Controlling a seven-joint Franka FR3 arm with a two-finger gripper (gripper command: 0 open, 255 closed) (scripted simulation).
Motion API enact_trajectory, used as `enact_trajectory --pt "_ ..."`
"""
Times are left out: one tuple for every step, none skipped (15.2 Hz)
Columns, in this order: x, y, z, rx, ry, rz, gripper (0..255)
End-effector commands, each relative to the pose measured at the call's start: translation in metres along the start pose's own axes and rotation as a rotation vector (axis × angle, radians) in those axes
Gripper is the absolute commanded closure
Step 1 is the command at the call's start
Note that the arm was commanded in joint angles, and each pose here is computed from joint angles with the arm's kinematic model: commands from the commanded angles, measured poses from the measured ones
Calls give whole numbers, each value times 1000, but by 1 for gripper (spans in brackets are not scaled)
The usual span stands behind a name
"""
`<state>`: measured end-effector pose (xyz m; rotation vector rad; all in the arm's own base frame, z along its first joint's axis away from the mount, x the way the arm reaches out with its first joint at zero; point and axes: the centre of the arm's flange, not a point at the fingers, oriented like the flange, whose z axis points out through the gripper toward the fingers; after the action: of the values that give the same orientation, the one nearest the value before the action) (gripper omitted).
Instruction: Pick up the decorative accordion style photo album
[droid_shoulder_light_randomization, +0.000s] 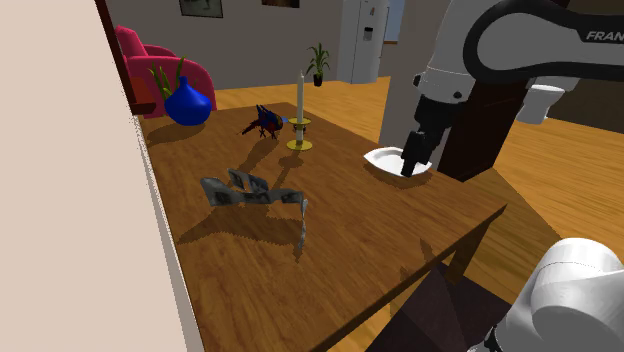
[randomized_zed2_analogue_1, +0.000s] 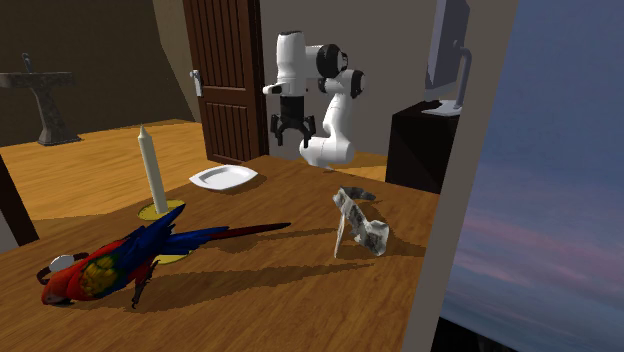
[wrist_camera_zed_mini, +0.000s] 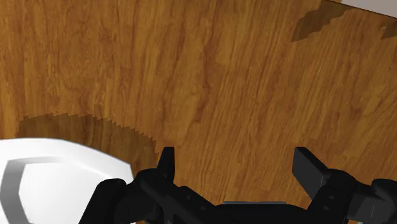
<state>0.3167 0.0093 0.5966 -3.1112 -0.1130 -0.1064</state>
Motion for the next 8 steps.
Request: enact_trajectory --pt "0 0 0 0 0 0 0" --pt "11 -10 0 -4 -10 -5 0" --pt "22 -20 0 -9 -21 -10 0" --pt "33 -30 0 -13 -31 -15 0" --pt "43 -40 0 -18 -41 -20 0" --pt "54 -51 1 -22 -52 -25 0" --pt "65 -61 1 -27 -62 -30 0" --pt "75 -71 2 -31 -72 -35 0"
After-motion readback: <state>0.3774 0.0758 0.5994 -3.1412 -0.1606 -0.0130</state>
